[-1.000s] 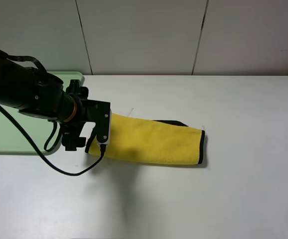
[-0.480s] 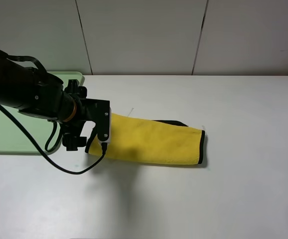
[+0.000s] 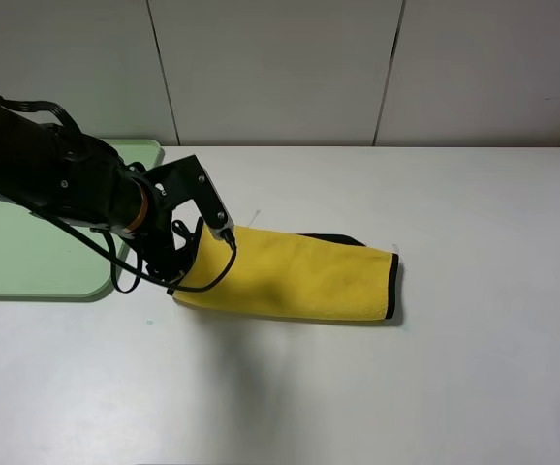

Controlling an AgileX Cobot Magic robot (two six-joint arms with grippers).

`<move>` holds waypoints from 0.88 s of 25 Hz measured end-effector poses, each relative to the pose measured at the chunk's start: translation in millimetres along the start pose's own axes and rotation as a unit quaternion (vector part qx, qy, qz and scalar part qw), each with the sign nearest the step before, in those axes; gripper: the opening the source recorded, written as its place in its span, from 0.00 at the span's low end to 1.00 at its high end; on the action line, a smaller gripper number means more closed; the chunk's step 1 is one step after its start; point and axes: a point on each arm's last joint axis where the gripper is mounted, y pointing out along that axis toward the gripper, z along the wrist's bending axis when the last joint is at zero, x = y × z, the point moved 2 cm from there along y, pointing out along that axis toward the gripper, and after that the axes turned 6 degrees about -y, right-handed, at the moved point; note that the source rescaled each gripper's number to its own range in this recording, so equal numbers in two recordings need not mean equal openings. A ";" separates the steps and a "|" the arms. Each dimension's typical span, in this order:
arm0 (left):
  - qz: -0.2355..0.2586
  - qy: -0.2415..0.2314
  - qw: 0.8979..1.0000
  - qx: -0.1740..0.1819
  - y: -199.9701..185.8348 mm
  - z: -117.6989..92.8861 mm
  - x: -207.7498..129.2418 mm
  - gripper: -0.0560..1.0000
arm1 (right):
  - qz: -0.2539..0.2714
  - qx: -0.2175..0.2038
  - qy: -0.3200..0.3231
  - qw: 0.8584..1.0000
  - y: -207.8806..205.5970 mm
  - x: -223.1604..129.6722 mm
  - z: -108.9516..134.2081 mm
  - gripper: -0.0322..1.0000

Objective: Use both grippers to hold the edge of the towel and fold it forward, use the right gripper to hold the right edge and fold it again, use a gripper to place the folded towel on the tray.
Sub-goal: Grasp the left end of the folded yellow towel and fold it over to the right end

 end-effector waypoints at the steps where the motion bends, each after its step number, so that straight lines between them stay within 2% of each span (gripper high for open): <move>1: -0.006 -0.018 1.000 0.003 -3.8 2.4 1.5 0.93 | 0.000 0.000 0.000 1.000 0.0 0.0 0.0 1.00; 7: -0.034 -0.082 0.995 0.036 -28.6 22.1 11.3 0.93 | 0.000 0.000 0.000 1.000 0.0 0.0 0.0 1.00; 9: -0.039 -0.127 0.991 0.033 -32.6 24.3 13.8 0.93 | 0.000 0.000 0.000 1.000 0.0 0.0 0.0 1.00; 12: -0.039 -0.217 0.975 0.022 -34.1 24.1 15.2 0.93 | 0.000 0.000 0.000 1.000 0.0 0.0 0.0 1.00; 17: -0.048 -0.342 0.938 -0.021 -34.2 16.8 19.3 0.93 | 0.000 0.000 0.000 1.000 0.0 0.0 0.0 1.00; 19: -0.049 -0.371 0.926 -0.039 -32.8 12.9 21.0 0.92 | 0.000 0.000 0.000 1.000 0.0 0.0 0.0 1.00; 22: -0.036 -0.391 0.918 -0.053 -24.7 6.3 20.4 0.92 | 0.000 0.000 0.000 1.000 0.0 0.0 0.0 1.00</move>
